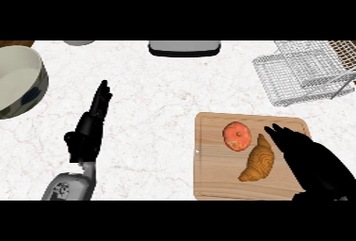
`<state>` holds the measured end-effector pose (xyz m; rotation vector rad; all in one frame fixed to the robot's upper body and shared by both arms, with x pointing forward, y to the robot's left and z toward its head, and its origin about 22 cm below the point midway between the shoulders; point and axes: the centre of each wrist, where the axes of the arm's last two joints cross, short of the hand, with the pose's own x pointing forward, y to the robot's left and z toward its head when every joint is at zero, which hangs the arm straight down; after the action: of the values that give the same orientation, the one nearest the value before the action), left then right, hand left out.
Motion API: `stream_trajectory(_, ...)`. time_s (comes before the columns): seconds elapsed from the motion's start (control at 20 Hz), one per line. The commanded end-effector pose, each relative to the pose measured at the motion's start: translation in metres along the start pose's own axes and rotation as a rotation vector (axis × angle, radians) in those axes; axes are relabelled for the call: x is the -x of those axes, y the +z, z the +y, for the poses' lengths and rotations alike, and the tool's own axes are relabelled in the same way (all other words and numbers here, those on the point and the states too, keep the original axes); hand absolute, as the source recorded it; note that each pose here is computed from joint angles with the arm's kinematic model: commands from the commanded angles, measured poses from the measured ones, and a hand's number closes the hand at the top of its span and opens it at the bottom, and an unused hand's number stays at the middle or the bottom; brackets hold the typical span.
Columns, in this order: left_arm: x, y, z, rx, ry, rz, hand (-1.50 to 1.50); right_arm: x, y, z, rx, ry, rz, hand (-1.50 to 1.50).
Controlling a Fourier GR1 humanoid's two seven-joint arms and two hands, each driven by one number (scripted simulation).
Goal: Pick the croissant from the cutting board and place it in the tiered basket
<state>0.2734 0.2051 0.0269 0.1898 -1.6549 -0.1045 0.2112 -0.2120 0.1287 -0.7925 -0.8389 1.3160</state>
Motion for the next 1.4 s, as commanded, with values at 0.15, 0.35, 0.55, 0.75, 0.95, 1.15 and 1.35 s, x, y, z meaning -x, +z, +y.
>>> stream_trajectory(0.15,-0.01,0.007,0.005,0.013,0.006,-0.017,0.0,-0.009,-0.021,0.022,-0.043,0.0,0.04,-1.5)
stream_trajectory(0.35,-0.015,0.008,0.005,0.001,0.002,0.007,0.0,-0.008,-0.023,0.02,-0.049,-0.018,0.047,-1.5)
stream_trajectory(0.55,0.001,-0.013,-0.001,-0.005,0.006,-0.006,0.0,-0.023,-0.046,0.029,-0.066,0.011,0.042,-1.5)
stream_trajectory(0.75,-0.009,0.005,0.005,0.006,-0.008,-0.017,0.0,-0.006,-0.045,0.009,-0.077,-0.002,0.057,-1.5)
stream_trajectory(0.95,-0.01,-0.002,-0.001,0.0,0.005,0.004,0.0,-0.013,-0.05,0.017,-0.073,-0.007,0.065,-1.5)
stream_trajectory(1.15,0.003,0.005,-0.007,-0.006,0.007,-0.001,0.0,-0.004,-0.039,0.025,-0.084,-0.019,0.068,-1.5)
stream_trajectory(1.35,0.005,-0.001,0.001,-0.001,0.002,-0.001,0.0,-0.013,-0.04,0.045,-0.091,-0.022,0.056,-1.5)
